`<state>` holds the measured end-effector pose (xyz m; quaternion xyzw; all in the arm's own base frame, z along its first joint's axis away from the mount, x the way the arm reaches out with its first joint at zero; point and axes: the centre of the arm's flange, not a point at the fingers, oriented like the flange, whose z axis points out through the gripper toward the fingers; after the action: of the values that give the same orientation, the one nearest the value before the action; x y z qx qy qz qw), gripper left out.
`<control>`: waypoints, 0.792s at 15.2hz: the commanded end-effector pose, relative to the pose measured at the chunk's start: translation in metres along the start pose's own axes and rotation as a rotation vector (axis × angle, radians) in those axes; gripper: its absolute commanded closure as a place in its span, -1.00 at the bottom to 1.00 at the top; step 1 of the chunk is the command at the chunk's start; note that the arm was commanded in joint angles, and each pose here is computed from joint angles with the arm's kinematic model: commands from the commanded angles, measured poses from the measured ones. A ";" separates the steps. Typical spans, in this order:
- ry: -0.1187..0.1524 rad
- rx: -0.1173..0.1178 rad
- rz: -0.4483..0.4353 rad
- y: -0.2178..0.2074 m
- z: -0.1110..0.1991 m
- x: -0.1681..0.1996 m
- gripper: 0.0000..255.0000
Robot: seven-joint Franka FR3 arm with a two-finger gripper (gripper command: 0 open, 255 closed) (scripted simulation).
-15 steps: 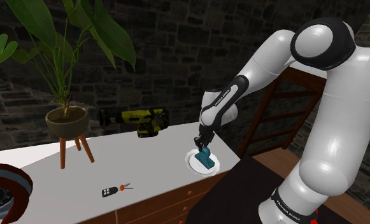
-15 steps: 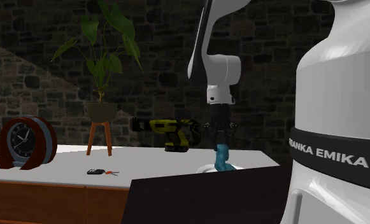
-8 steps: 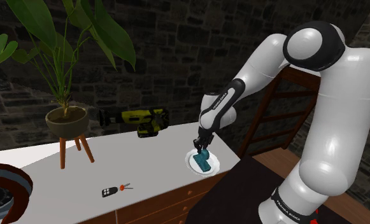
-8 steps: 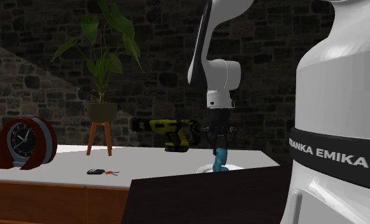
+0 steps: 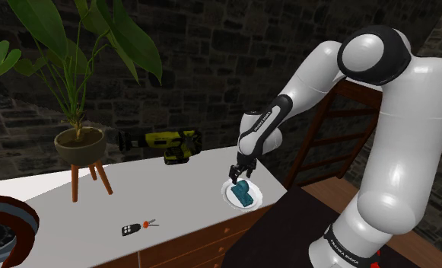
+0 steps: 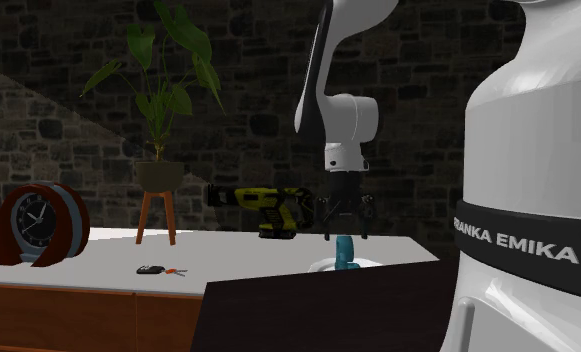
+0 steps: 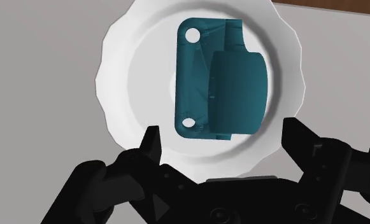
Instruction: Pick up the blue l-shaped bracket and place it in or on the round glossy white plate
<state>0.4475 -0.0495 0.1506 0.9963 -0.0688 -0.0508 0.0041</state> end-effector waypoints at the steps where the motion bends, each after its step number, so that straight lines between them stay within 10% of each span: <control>1: 0.000 0.000 0.000 0.000 0.000 0.000 -1.00; 5: 0.000 0.000 0.000 0.000 -0.050 0.000 -1.00; 12: 0.000 0.000 0.000 0.000 -0.050 0.000 -1.00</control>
<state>0.4526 -0.0498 0.2003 0.9963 -0.0689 -0.0508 0.0041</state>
